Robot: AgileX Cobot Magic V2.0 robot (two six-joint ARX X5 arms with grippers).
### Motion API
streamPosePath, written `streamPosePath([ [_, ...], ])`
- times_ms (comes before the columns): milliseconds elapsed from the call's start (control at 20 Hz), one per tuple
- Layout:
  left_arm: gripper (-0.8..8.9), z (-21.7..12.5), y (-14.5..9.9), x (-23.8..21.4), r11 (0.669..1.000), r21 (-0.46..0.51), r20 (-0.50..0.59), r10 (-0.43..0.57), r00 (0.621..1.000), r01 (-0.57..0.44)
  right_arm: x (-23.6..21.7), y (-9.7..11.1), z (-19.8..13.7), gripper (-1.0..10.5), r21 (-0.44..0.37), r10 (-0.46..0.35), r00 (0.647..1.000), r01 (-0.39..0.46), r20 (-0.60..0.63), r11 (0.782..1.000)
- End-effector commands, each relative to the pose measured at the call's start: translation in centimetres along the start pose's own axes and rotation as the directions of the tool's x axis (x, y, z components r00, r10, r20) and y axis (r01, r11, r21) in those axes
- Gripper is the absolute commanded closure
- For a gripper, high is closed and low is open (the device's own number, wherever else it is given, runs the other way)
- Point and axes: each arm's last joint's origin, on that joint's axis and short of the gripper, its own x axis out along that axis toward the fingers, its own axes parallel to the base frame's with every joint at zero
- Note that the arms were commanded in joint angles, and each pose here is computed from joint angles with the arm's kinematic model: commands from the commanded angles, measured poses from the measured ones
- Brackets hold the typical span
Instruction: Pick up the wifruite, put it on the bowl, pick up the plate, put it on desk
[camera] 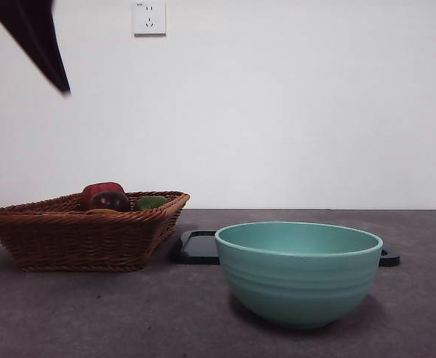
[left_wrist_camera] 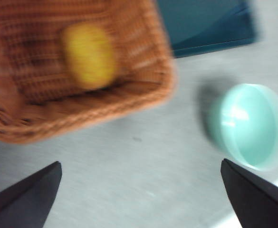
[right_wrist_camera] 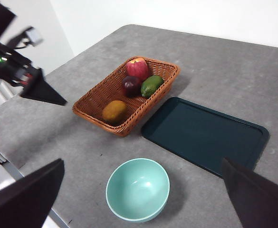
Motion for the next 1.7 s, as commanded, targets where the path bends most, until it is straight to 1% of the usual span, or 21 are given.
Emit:
streamPosePath([
  [50, 2.24, 1.2, -0.1, 1.6, 0.998, 0.007, -0.025, 0.066, 0.997, -0.066, -0.2, 0.2, 0.4, 3.6, -0.016, 0.006, 1.0, -0.006, 0.019, 1.0],
  [200, 2.24, 2.9, -0.3, 3.8, 0.987, 0.032, -0.076, 0.16, 0.984, -0.158, -0.2, 0.2, 0.4, 3.6, -0.016, 0.006, 1.0, -0.005, 0.019, 1.0],
  [600, 2.24, 8.6, -2.3, 8.6, 0.947, 0.112, -0.122, 0.313, 0.942, -0.3, -0.2, 0.2, 0.4, 3.6, -0.007, 0.006, 1.0, -0.006, 0.016, 1.0],
  [650, 2.24, 9.0, -2.3, 9.4, 0.94, 0.101, -0.125, 0.337, 0.933, -0.326, -0.2, 0.2, 0.3, 3.6, -0.005, 0.005, 1.0, -0.005, 0.014, 1.0],
  [800, 2.24, 9.6, -1.9, 12.2, 0.933, 0.096, -0.167, 0.357, 0.919, -0.345, -0.2, 0.2, 0.1, 3.6, 0.003, 0.005, 1.0, -0.005, -0.004, 1.0],
  [1050, 2.27, 9.4, -0.8, 15.9, 0.93, 0.092, -0.221, 0.368, 0.903, -0.357, -0.2, 0.2, 0.1, 3.6, 0.004, 0.005, 1.0, -0.005, -0.005, 1.0],
  [1100, 2.68, 9.3, -0.7, 16.2, 0.929, 0.093, -0.226, 0.369, 0.902, -0.357, -0.2, 0.2, 0.1, 3.6, 0.004, 0.005, 1.0, -0.005, -0.005, 1.0],
  [1150, 3.4, 9.3, -0.6, 16.4, 0.929, 0.093, -0.232, 0.371, 0.899, -0.359, -0.2, 0.2, 0.1, 3.6, 0.004, 0.005, 1.0, -0.005, -0.005, 1.0],
  [1300, 3.62, 9.1, -0.3, 17.1, 0.927, 0.095, -0.252, 0.374, 0.893, -0.362, -0.2, 0.2, 0.1, 3.6, 0.004, 0.005, 1.0, -0.005, -0.005, 1.0],
  [1400, 5.32, 9.0, -0.3, 17.1, 0.927, 0.096, -0.258, 0.375, 0.89, -0.362, -0.2, 0.2, 0.1, 3.6, 0.006, 0.005, 1.0, -0.005, -0.009, 1.0],
  [1450, 5.73, 9.0, -0.3, 17.1, 0.927, 0.097, -0.265, 0.376, 0.888, -0.364, -0.2, 0.2, 0.1, 3.6, 0.006, 0.005, 1.0, -0.005, -0.009, 1.0],
  [1600, 5.69, 9.3, -0.5, 16.7, 0.926, 0.106, -0.268, 0.377, 0.887, -0.361, -0.2, 0.2, 0.1, 3.6, 0.007, 0.005, 1.0, -0.005, -0.009, 1.0],
  [1700, 5.68, 10.2, -1.2, 15.3, 0.925, 0.104, -0.29, 0.38, 0.878, -0.366, -0.2, 0.2, 0.1, 3.6, 0.007, 0.005, 1.0, -0.005, -0.01, 1.0],
])
